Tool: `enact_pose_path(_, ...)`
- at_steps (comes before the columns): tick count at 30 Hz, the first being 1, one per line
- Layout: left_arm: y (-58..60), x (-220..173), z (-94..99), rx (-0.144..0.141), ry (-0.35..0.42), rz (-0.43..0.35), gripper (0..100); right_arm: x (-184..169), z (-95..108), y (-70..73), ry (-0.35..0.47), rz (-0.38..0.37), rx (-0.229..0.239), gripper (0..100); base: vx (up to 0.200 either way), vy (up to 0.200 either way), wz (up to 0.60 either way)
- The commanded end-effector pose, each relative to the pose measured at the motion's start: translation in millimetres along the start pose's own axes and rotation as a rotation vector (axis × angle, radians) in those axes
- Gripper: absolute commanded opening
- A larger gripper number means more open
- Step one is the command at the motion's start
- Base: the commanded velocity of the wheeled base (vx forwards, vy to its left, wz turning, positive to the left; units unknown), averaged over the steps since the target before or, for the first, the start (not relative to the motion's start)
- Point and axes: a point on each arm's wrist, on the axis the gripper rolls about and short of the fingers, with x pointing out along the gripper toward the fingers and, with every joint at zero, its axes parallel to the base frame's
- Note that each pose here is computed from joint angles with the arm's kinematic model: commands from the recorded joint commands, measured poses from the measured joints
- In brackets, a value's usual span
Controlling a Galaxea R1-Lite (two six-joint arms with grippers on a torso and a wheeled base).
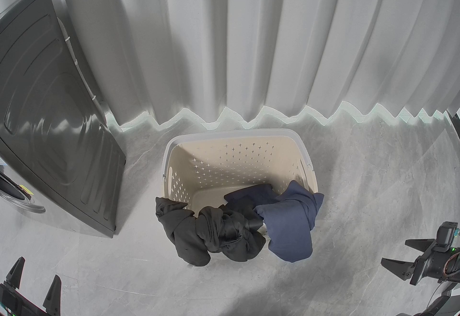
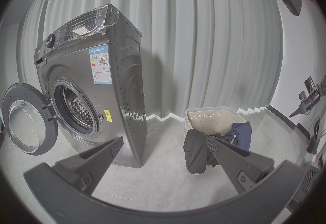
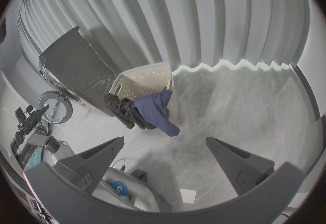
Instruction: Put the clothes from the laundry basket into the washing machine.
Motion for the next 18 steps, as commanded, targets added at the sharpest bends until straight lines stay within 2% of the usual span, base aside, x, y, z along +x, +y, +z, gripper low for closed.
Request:
enact_pose_path(1,0.1,0.0,-4.8,0.0,0.001,0.001,100,22.6,-1.9,-0.1,0.113,0.04,-0.007,100,0.0,0.0,0.0)
enact_pose_path(5,0.1,0.0,-4.8,0.0,0.001,0.0,100,36.9,7.6,0.1,0.104,0.054,-0.012,100,0.0,0.0,0.0)
enact_pose_path(7,0.1,0.0,-4.8,0.002,0.001,0.001,100,47.3,15.0,-0.8,0.098,0.052,-0.007,100,-0.2,0.0,0.0)
enact_pose_path(8,0.1,0.0,-4.8,0.002,0.001,0.001,100,53.2,18.0,-1.5,0.1,0.052,0.004,100,-0.2,0.0,0.0)
enact_pose_path(12,0.1,0.0,-4.8,0.002,0.001,0.001,100,75.6,24.9,-2.2,0.112,0.061,0.044,100,0.0,0.0,0.0)
enact_pose_path(18,0.1,0.0,-4.8,0.0,0.001,0.0,100,102.0,30.9,5.9,0.129,0.097,0.031,100,0.0,0.0,0.0)
